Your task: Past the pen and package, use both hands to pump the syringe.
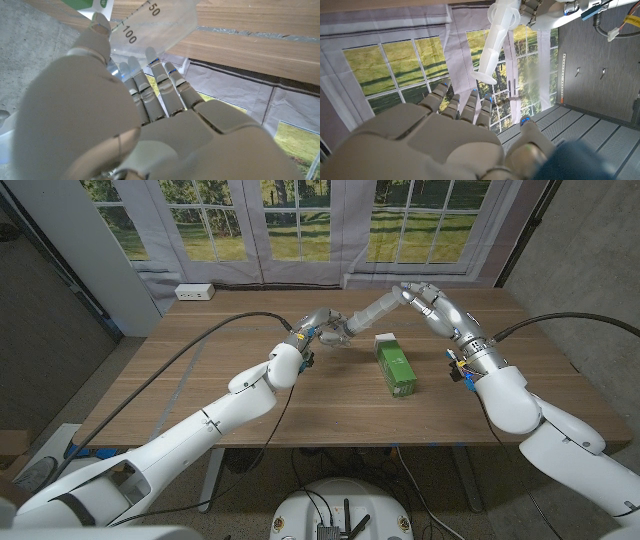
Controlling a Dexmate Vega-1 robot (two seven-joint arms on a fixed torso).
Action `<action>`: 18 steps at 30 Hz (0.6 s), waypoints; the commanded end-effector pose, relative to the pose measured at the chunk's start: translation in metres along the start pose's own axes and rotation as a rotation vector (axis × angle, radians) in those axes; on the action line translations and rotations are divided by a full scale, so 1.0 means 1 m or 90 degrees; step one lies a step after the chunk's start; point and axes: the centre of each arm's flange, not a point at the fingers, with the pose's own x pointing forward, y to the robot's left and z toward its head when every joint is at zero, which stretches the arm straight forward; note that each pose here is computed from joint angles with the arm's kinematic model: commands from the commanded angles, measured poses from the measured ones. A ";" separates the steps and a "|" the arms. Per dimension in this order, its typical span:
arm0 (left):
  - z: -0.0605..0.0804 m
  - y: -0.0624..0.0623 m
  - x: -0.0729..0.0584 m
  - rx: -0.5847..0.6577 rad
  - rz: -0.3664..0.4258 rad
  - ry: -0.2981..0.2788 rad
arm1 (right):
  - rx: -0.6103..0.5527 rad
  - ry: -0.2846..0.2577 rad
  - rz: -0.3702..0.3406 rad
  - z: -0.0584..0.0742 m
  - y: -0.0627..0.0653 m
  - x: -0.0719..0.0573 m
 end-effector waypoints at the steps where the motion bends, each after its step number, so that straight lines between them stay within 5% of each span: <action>1: 0.001 -0.001 0.002 -0.002 -0.002 -0.004 | -0.021 -0.007 0.023 0.001 0.005 0.005; 18: 0.000 -0.003 0.001 -0.006 -0.001 -0.005 | -0.040 -0.003 0.039 -0.001 0.007 0.004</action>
